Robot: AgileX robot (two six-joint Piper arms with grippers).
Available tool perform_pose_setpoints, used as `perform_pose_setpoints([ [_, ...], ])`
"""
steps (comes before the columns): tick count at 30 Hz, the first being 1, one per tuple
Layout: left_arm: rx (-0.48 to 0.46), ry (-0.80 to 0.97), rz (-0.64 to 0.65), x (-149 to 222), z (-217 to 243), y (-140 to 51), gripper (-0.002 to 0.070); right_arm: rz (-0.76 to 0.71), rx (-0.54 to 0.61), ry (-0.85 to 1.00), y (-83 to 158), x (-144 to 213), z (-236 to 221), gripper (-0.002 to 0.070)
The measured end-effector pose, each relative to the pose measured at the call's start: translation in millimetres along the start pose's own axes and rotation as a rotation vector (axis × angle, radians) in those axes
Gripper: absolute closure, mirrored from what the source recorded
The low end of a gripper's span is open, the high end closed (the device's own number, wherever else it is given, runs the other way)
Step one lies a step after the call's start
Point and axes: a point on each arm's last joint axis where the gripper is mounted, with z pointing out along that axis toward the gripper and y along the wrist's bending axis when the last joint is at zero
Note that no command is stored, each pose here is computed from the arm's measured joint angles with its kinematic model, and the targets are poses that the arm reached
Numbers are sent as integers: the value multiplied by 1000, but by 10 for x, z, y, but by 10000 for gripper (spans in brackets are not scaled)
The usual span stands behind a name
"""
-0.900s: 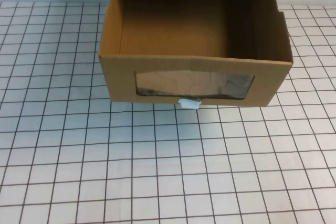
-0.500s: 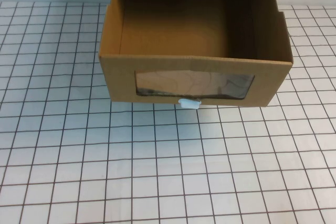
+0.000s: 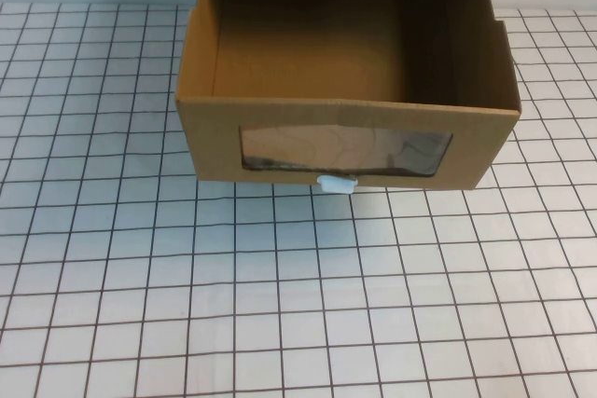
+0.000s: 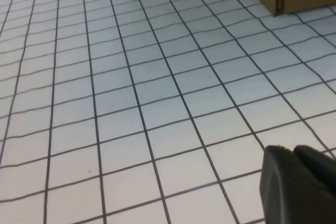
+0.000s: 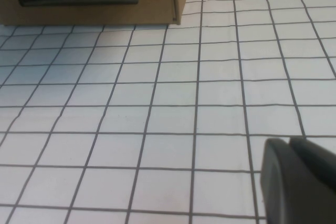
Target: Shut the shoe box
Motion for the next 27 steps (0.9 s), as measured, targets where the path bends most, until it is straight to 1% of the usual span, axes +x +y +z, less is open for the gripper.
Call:
perform_pose_setpoints([
  [6,-22,-61,0,-55,-2,20,680,0,4,-20,-4,-13,2,690],
  [9,-41,-114,0,-104,-7,37,680,0,13,-67,-12,-56,0,690],
  [12,-71,-204,-9,-184,-21,65,680,0,32,-175,-30,-153,-12,690],
  [15,-106,-326,-53,-288,-52,102,680,4,64,-355,-58,-311,-56,690],
  [20,-172,-574,-198,-474,-157,196,680,11,122,-671,-107,-559,-200,690],
  [23,-199,-682,-250,-542,-218,238,680,15,143,-782,-123,-633,-270,690],
  [27,-203,-710,-274,-557,-235,250,680,19,152,-825,-130,-660,-299,690],
])
